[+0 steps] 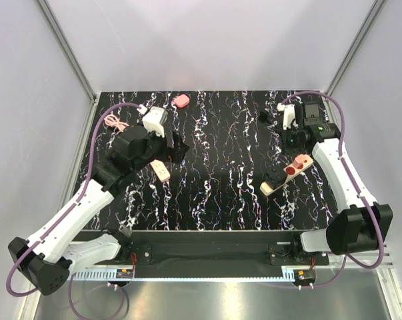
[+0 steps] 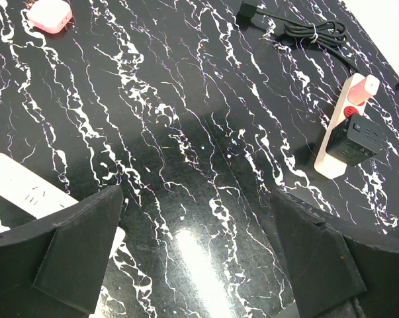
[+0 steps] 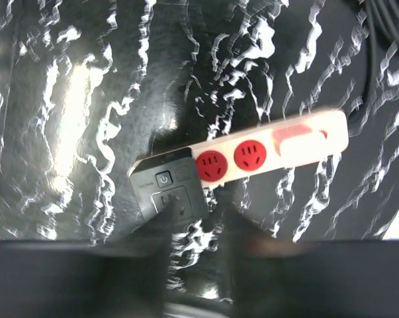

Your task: Insert the plug

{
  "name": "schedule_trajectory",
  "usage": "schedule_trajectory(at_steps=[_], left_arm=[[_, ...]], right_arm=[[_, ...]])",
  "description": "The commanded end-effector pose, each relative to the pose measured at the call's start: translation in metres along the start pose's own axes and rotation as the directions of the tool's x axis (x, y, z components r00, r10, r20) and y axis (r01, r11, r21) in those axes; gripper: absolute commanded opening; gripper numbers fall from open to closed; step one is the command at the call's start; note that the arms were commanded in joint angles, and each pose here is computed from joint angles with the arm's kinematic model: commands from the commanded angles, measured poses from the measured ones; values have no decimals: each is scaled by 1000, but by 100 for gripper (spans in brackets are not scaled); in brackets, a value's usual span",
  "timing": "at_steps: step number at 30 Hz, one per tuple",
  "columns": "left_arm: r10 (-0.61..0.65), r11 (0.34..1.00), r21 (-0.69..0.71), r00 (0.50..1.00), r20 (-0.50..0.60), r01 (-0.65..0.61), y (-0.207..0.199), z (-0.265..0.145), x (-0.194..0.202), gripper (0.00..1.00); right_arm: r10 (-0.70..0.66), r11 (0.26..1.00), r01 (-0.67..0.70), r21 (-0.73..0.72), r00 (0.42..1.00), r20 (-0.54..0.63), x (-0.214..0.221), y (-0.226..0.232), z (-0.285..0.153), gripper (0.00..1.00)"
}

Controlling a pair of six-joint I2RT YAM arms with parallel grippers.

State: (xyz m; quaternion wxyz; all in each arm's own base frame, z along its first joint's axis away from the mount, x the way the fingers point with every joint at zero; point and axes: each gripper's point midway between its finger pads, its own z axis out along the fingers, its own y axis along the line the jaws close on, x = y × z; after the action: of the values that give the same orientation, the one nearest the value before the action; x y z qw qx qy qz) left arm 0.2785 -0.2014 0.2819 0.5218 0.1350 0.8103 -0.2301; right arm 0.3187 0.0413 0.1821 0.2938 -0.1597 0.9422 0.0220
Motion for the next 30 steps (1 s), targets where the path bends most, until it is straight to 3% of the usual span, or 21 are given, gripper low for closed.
schedule_trajectory(at_steps=[1,2,5,7,12,17,23,30], left_arm=[[-7,1000,29,999,43,6,-5,3,-12,99],[-8,1000,28,999,41,7,-5,3,-11,99],[-11,999,49,1000,29,10,-9,5,-9,99],[-14,998,57,1000,22,13,-10,6,-7,99],[-11,999,50,1000,26,10,-9,6,-8,99],[-7,999,34,1000,29,6,-6,6,-8,99],[2,1000,-5,999,44,-2,1,4,-10,99],[0,1000,2,999,40,0,0,5,-10,99]], right_arm=[[410,903,-403,148,912,-15,6,-6,-5,6],[478,865,-464,189,877,-35,13,-8,-4,0],[605,787,-566,245,785,-129,34,3,-2,0],[651,752,-617,231,751,-113,36,9,-3,0],[676,728,-657,195,735,-49,25,10,-10,0],[676,732,-628,263,717,-171,53,14,11,0],[722,691,-634,347,634,-279,113,27,43,0],[723,689,-642,337,641,-257,98,24,37,0]])
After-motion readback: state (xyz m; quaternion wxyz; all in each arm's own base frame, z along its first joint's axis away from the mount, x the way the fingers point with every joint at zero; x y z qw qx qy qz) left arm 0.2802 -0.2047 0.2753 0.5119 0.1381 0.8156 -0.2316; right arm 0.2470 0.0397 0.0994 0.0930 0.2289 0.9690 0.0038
